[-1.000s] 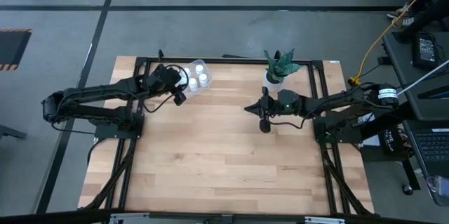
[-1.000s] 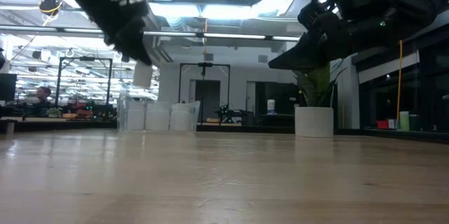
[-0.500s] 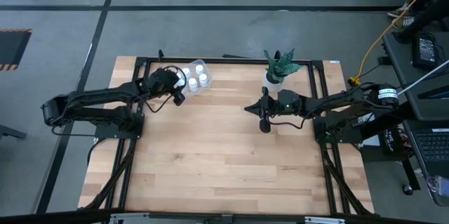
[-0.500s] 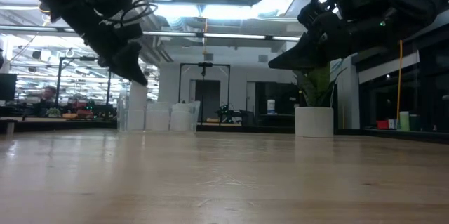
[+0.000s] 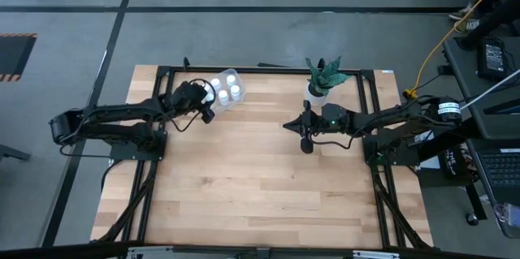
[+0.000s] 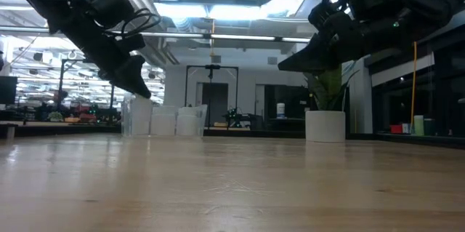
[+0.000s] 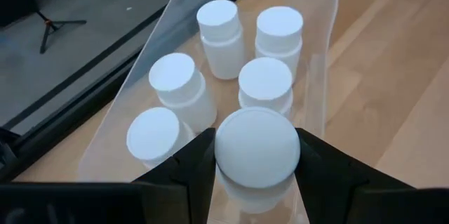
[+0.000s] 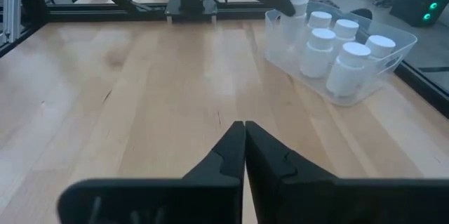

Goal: Pick and place pill bottles into a basket
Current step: Put the white pill bottle into the transparent container

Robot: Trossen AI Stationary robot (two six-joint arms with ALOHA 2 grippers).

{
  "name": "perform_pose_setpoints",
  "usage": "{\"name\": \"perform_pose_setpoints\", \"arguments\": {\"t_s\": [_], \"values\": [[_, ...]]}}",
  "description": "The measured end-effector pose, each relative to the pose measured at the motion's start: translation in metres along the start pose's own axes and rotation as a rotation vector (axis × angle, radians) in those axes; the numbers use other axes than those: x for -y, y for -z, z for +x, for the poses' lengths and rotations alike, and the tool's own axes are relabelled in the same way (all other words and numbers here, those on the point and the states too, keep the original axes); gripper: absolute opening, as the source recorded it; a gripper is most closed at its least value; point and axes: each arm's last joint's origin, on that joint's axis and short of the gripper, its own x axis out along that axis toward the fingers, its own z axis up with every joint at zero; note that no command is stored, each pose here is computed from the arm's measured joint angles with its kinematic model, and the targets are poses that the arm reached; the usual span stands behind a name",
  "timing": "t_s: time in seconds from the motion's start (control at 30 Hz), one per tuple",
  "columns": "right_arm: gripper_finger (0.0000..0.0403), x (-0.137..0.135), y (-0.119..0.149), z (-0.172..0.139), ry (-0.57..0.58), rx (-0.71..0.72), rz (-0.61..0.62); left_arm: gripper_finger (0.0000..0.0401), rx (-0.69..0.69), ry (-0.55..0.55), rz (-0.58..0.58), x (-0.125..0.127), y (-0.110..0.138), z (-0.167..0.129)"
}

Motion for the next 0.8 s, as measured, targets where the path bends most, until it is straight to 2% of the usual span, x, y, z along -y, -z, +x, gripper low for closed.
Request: {"name": "perform_pose_setpoints", "arguments": {"t_s": [0.17,0.3,0.67,0.8], "values": [[0.0015,0.000,-0.001,0.000,0.001,0.009,-0.001,0.0158,-0.031,-0.017,-0.006,-0.002,0.002,0.010],[0.0015,0.000,-0.001,0.000,0.001,0.009,-0.001,0.0158,-0.041,0.012,-0.012,-0.002,0.003,0.016],[0.0016,0.000,-0.001,0.000,0.001,0.008,-0.004,0.0158,-0.054,0.002,-0.008,-0.001,0.005,0.023],[0.0016,0.000,-0.001,0.000,0.001,0.008,-0.004,0.0178,-0.053,0.001,-0.015,0.000,0.005,0.023]]}}
